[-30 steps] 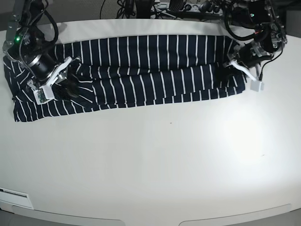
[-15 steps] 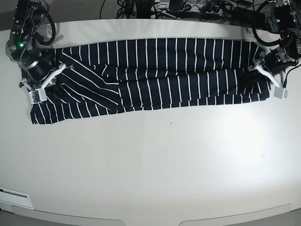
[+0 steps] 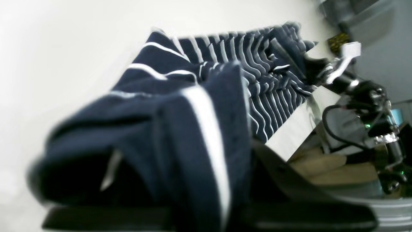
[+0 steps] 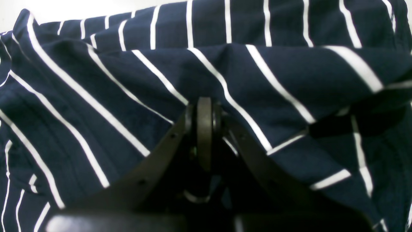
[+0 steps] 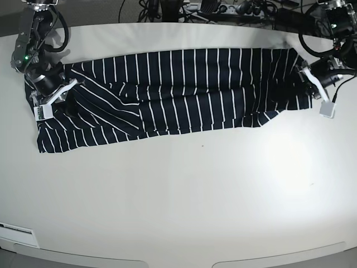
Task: Fold the T-shirt properly
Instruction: 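Pull the strip ends apart with both grippers to straighten it, then fold the strip end with the left gripper toward the right gripper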
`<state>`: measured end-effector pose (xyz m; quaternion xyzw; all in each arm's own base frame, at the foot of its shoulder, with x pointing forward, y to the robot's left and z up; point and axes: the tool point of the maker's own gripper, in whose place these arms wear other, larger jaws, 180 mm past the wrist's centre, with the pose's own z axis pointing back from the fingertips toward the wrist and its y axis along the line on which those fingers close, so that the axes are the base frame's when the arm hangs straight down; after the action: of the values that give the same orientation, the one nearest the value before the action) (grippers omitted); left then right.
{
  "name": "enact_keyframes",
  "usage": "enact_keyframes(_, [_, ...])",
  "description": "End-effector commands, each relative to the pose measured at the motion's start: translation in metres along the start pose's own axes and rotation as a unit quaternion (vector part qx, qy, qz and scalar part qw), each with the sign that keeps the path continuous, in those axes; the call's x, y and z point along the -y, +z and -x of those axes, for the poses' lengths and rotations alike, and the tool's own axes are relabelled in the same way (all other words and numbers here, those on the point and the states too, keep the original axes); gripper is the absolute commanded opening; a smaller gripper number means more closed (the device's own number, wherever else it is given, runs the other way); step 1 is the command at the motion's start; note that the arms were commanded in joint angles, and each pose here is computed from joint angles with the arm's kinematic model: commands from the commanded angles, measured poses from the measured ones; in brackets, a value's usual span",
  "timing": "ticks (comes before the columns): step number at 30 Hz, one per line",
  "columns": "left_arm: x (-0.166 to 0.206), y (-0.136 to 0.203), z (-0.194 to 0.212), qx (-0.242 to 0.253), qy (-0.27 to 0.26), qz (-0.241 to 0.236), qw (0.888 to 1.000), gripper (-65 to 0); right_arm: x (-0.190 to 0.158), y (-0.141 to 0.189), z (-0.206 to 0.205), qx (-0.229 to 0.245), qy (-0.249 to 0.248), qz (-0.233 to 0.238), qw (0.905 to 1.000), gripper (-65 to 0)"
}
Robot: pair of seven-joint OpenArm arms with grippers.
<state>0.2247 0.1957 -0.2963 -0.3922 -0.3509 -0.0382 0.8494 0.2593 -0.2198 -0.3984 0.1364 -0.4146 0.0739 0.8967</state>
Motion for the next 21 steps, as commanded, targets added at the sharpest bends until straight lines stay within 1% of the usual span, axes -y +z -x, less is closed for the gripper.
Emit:
enact_keyframes(1, [0.011, 0.001, -0.016, 0.023, -0.015, 0.014, 1.0, -65.0, 0.003, 0.003, 0.001, -0.013, 0.006, 0.004, 0.9999, -65.0])
enact_keyframes(5, [0.033, -0.011, -0.02, 0.049, -0.018, 0.04, 0.998, -65.0, -0.001, 0.003, 0.001, -0.017, -0.004, -0.004, 0.9998, -65.0])
enact_keyframes(9, [0.066, -0.03, -0.02, 0.063, -0.039, 0.086, 0.994, -65.0, -0.001, 0.003, 0.001, -0.017, -0.004, -0.004, 0.9998, -65.0])
enact_keyframes(13, [0.096, -0.052, -0.015, 0.065, -0.068, 0.144, 0.985, -65.0, -0.001, 0.003, 0.006, -0.029, -0.004, -0.004, 0.9996, -65.0])
enact_keyframes(16, [0.12, -0.066, -0.016, 0.078, -0.097, 0.189, 0.974, -65.0, -0.001, 0.003, 0.007, -0.033, -0.004, -0.005, 0.9994, -65.0])
enact_keyframes(21, [0.132, -0.096, -0.016, 0.082, -0.122, 0.182, 0.972, -65.0, -0.001, 0.003, 0.008, -0.035, -0.004, -0.005, 0.9994, -65.0])
